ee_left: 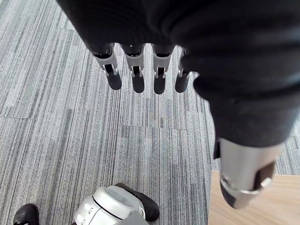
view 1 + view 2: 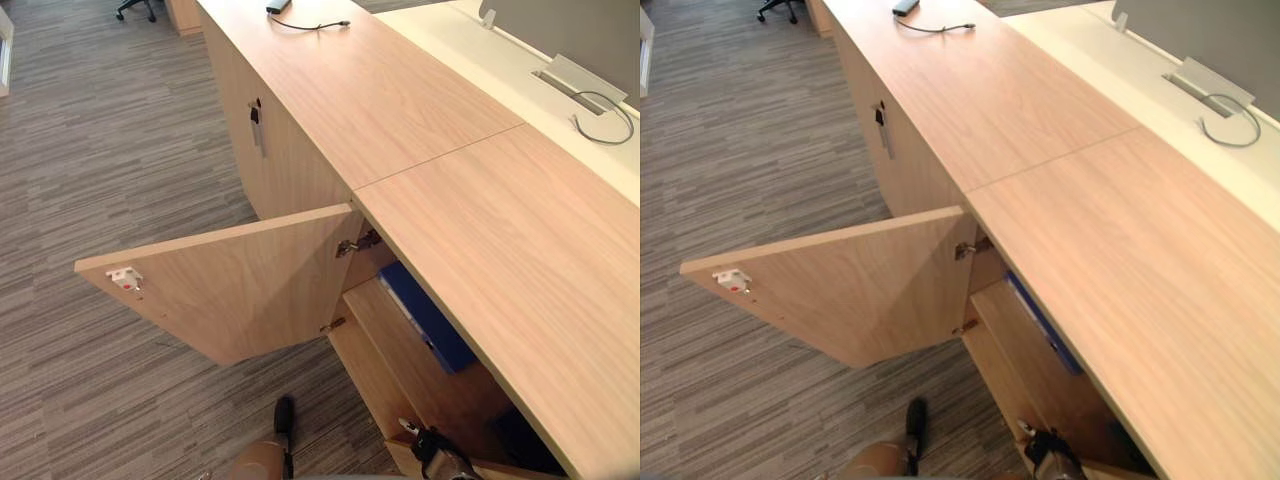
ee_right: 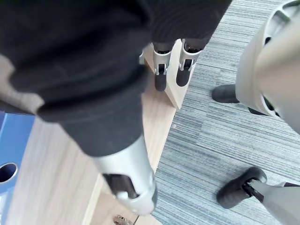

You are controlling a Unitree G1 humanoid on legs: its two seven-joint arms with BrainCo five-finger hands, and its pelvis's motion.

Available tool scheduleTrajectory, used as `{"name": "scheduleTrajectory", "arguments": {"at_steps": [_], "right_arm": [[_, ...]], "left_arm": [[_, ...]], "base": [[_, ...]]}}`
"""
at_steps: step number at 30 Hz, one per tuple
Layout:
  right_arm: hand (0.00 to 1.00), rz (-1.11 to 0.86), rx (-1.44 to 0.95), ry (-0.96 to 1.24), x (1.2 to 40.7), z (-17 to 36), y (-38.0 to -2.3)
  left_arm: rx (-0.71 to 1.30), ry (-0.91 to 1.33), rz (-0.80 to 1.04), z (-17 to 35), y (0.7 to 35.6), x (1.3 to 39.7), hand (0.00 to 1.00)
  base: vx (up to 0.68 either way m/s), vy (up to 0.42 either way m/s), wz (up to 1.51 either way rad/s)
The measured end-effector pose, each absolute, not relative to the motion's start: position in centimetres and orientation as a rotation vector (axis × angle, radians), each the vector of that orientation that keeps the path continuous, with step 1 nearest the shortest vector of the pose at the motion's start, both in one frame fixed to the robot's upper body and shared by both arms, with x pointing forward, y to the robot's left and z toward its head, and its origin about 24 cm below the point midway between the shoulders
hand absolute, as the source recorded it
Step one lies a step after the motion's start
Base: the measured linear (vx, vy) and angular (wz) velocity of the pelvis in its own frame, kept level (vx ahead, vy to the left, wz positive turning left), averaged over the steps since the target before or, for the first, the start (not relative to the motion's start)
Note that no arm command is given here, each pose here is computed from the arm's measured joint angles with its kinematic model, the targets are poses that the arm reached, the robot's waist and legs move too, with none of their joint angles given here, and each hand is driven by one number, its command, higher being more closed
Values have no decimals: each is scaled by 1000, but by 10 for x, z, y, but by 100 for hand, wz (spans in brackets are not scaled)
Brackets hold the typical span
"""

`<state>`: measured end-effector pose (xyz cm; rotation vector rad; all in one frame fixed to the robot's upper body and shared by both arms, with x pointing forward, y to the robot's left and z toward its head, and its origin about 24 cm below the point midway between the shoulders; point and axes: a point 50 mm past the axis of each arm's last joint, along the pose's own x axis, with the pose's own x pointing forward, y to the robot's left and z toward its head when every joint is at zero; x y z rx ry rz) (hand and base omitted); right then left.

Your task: Walk over to the cabinet, pick up the folder, carry it to the office cabinet, place the folder inside the office cabinet, then close the office cabinet door

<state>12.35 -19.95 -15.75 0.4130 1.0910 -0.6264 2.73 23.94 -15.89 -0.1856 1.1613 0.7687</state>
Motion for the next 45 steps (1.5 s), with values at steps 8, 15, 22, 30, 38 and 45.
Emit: {"name": "scheduleTrajectory", "arguments": {"at_steps": [8,15,22,30,38,45], "right_arm": [[0,-645,411,1154,105,-164,-198],[0,-622,389,1167,102,-165,-196],[0,-550,347,1153,110,-162,-203],[0,-582,362,1189,103,-165,-198],[0,-607,332,1153,109,-161,-208],[0,-659,367,1140,93,-162,-207]], "left_arm": [[-82,1114,639,-155,242,52,0],[-19,1099,639,-150,259,53,0],[-135,1135,640,-160,224,47,0],[-96,1131,627,-158,233,49,0],[26,1156,505,-158,232,52,0],[48,1207,480,-162,228,40,0]], "base": [[36,41,-5],[-19,-35,-2],[-42,-118,-10],[53,10,4],[-55,97,1],[-90,71,-18]]}}
